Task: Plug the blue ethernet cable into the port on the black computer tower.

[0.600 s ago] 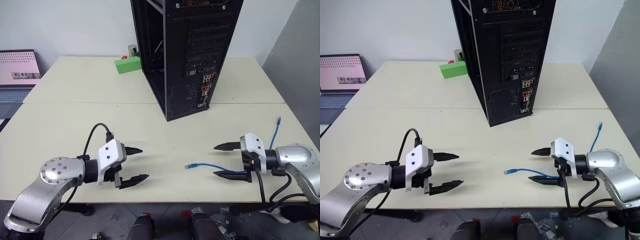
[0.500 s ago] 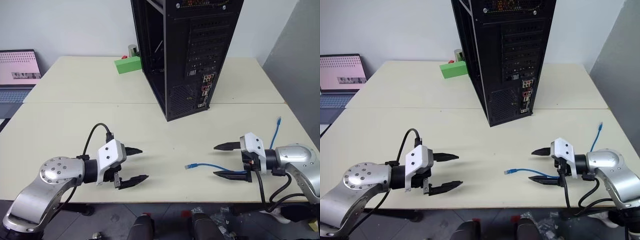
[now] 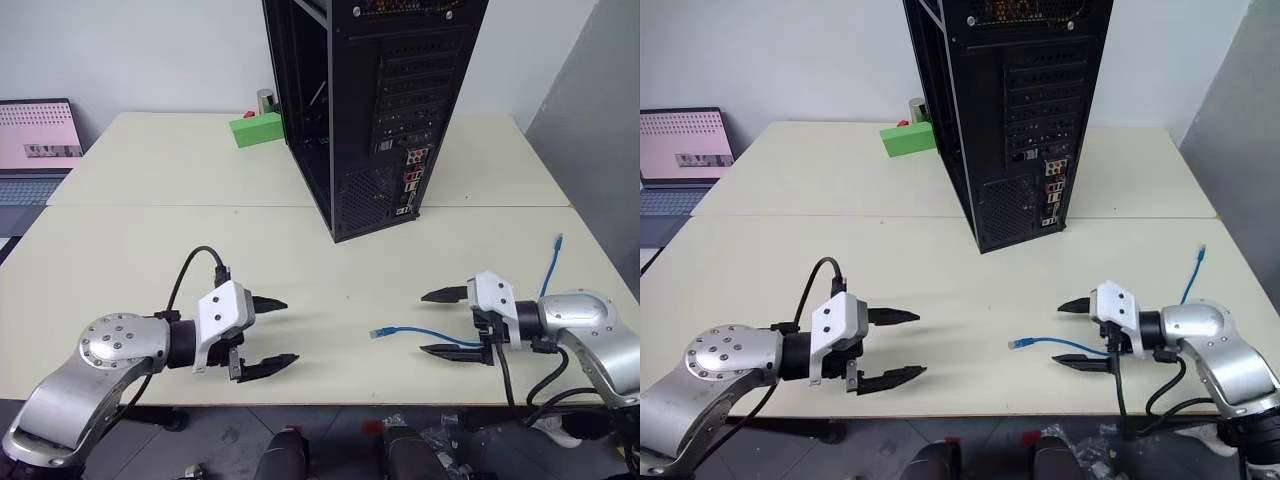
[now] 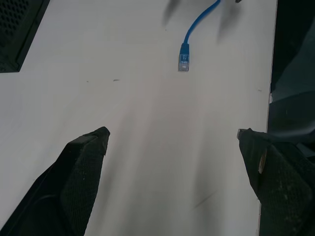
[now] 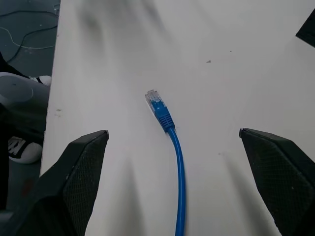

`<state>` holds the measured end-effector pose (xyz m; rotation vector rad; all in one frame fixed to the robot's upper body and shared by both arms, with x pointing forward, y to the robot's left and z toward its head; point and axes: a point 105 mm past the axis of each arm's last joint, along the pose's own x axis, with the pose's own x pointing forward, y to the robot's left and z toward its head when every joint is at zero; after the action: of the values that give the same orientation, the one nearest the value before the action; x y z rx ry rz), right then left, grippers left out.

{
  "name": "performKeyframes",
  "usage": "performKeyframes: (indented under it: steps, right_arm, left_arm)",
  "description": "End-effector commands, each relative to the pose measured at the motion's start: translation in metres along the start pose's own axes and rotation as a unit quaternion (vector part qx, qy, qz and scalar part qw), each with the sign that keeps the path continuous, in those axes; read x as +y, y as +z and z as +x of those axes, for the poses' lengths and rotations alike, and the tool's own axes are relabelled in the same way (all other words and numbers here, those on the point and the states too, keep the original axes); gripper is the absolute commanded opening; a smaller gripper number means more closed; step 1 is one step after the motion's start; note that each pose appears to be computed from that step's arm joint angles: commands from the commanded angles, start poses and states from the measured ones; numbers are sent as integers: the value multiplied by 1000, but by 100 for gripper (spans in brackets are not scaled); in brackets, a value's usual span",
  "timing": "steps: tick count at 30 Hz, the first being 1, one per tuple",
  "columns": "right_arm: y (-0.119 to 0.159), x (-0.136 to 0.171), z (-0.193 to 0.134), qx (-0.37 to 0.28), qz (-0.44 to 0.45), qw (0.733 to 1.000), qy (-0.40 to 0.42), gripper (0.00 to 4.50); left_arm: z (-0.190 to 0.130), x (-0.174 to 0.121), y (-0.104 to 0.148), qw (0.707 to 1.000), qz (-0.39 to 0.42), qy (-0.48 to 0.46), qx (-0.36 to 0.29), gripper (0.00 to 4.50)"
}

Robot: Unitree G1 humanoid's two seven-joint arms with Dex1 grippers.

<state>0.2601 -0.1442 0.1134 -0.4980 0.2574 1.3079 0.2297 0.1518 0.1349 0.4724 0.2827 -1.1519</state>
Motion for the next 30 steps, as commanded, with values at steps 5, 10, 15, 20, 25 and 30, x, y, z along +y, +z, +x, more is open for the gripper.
performKeyframes:
  steps: [5,10,15,20,25,30]
  right_arm:
    - [-12,-7,32,23,-36,999,-11,450]
    - [-14,-9,45,19,-42,999,2,450]
    - [-18,-13,46,29,-42,999,12,415]
    - [-20,-13,44,37,-45,998,24,296]
    - [-19,-11,46,35,-48,998,29,178]
    - [-11,-10,49,19,-49,998,33,77]
  left_arm:
    - [9,-5,5,999,39,-14,-1,445]
    - [13,-8,3,999,48,-22,6,445]
    - [16,-10,3,998,52,-25,9,450]
    - [18,-10,3,998,52,-26,7,450]
    - [21,-11,4,998,51,-28,3,450]
    - [26,-8,2,999,48,-25,3,450]
